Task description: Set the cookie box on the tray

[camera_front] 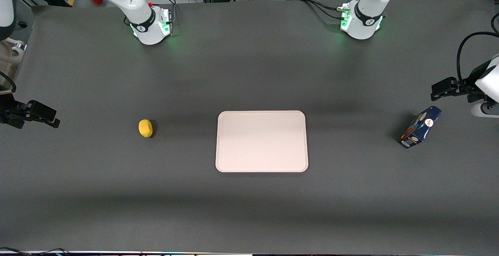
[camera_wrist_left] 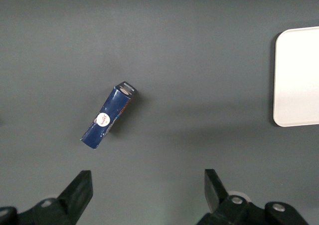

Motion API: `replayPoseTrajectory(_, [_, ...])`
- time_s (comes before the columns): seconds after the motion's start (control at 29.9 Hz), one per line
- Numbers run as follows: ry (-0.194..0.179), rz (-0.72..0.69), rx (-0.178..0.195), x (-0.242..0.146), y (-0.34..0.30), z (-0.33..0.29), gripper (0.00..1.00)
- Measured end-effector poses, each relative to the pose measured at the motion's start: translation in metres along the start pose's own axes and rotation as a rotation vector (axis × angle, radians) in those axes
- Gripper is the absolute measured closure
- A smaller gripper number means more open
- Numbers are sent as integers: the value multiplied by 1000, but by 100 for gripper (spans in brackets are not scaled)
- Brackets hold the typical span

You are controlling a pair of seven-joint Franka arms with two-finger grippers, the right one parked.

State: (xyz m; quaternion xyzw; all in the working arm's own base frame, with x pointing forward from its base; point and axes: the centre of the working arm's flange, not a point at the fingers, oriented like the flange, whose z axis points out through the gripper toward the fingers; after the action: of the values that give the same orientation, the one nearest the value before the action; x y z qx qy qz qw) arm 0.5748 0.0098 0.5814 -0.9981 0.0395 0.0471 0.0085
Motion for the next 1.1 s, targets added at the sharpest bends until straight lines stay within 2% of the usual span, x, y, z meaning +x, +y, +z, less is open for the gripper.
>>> replayPoseTrajectory(0.57, [-16, -11, -2, -2, -6, 2, 0])
replayPoseTrajectory(1.1, [-67, -10, -7, -8, -6, 6, 0])
